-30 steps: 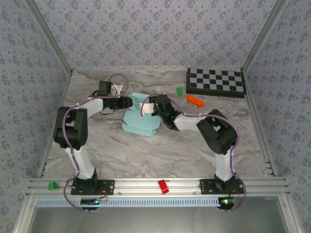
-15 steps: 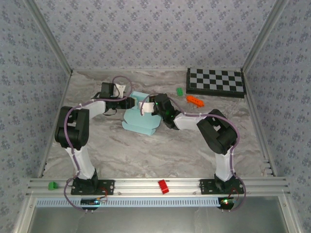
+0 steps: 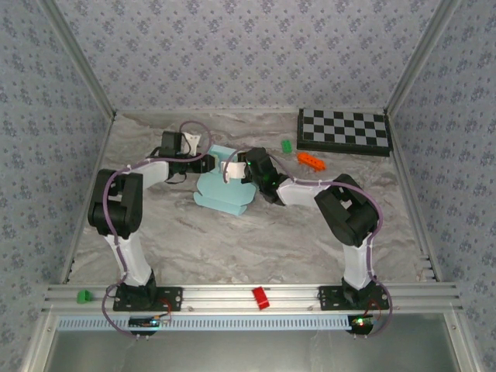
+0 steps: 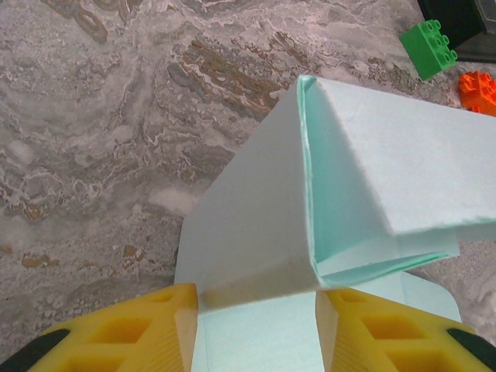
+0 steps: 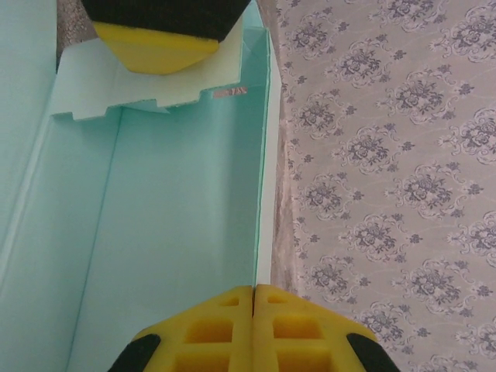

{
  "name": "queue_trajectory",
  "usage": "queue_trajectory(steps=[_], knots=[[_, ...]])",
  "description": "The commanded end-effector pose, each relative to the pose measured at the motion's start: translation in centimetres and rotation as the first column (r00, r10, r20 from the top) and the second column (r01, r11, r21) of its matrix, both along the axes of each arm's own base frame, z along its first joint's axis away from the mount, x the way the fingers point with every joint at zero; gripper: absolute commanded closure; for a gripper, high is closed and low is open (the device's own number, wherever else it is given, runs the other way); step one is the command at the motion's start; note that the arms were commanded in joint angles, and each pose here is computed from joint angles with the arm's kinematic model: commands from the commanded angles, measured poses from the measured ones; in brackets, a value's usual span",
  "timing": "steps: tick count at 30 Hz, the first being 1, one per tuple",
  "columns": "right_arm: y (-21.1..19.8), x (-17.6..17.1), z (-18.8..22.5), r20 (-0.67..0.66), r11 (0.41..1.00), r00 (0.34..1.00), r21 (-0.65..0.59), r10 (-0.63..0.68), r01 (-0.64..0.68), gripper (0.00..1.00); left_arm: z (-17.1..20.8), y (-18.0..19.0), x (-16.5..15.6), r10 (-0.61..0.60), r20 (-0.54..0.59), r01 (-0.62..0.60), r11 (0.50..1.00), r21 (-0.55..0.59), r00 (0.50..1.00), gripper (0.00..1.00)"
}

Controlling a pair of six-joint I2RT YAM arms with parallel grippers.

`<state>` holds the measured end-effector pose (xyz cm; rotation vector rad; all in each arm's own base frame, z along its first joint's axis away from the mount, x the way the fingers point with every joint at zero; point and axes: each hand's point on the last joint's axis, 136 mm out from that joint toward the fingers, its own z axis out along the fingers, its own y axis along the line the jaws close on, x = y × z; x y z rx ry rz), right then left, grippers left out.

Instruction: Fold the paper box

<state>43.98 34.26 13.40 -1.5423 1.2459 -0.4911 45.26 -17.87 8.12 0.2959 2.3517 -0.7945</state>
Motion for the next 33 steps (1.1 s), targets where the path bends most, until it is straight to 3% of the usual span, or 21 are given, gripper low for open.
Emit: queue_trajectory(steps=[1,12,14,23,33], knots=[[0.7,-1.1,-2.4,-0.099,0.999,0.994,-0.024,0.045,-0.048,1.0,0.8,-0.8,1.5,-0.014,0.066,0.016,0.999,-0.029,0.998,0.56],[0.5,-1.3,-3.4,-0.145,0.998,0.989,-0.042,0.043,-0.05,1.0,0.8,-1.3,1.7,-0.017,0.081,0.021,0.999,-0.043,0.997,0.55],[1.0,-0.7,-2.1,-0.122,0.999,0.992,-0.023,0.043,-0.047,1.0,0.6,-1.3,1.8,-0.012,0.074,0.015,0.999,-0.041,0.997,0.56],[1.1,-0.5,-1.7,-0.131,0.999,0.991,-0.01,0.032,-0.034,1.0,-0.3,-1.3,1.3,0.024,0.096,-0.027,0.999,0.022,0.995,0.68],[1.0,-0.3,-2.1,-0.155,1.0,0.988,0.001,0.015,-0.015,1.0,-0.8,-1.9,1.0,0.026,0.137,-0.037,0.996,0.08,0.99,0.74]])
